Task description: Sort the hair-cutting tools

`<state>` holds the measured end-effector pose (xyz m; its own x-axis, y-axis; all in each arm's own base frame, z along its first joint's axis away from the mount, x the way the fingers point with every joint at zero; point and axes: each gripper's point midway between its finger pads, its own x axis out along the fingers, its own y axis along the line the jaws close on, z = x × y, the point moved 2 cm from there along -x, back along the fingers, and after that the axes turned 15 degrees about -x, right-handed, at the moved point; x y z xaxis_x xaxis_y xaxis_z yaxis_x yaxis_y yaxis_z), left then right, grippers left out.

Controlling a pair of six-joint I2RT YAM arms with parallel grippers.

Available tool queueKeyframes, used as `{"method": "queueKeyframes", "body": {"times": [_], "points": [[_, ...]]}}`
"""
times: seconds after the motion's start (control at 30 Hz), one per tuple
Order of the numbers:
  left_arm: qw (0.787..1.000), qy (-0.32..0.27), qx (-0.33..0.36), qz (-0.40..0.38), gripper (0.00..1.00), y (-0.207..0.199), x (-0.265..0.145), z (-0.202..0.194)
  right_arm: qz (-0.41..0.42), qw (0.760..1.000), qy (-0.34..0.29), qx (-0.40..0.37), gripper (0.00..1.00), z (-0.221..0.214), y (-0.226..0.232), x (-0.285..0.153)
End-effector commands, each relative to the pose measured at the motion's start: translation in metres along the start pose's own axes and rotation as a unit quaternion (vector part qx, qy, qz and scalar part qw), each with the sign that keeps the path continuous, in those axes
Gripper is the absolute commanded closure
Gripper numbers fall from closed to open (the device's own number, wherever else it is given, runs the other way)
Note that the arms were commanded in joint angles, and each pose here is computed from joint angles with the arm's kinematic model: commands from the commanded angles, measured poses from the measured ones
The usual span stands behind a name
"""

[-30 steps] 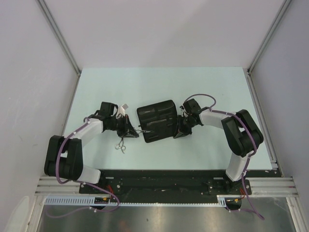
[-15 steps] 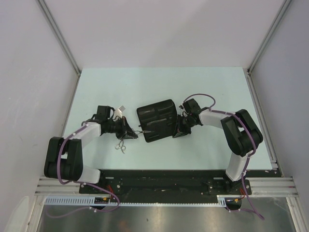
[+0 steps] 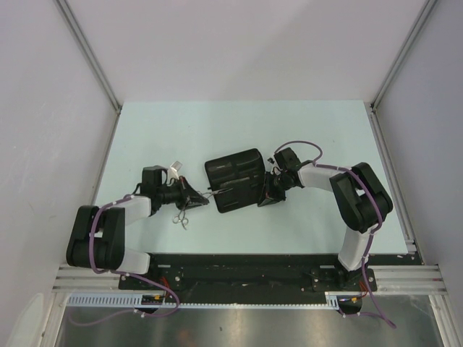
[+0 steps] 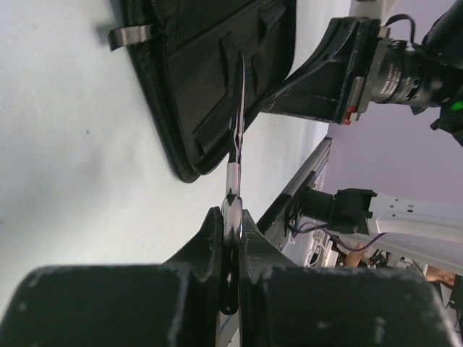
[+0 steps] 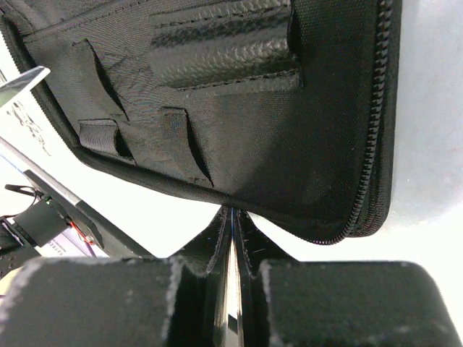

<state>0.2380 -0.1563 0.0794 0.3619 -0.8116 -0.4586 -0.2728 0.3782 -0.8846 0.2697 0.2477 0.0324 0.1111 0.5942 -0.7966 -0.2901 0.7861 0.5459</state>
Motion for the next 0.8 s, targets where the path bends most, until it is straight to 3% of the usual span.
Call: {"method": "queueKeyframes", "body": {"times": [0.0,0.77], "points": [[0.998,0.0,0.024,-0.05,1.0,-0.019,-0.001,0.005,-0.016,1.0,0.0,-0.006,0.93,-0.001,-0.01,0.008],[0.999,0.008,-0.048,-0.01,0.99,0.015,0.011,0.002,-0.01,1.0,-0.003,-0.008,0.94,0.0,-0.007,0.01]]}}
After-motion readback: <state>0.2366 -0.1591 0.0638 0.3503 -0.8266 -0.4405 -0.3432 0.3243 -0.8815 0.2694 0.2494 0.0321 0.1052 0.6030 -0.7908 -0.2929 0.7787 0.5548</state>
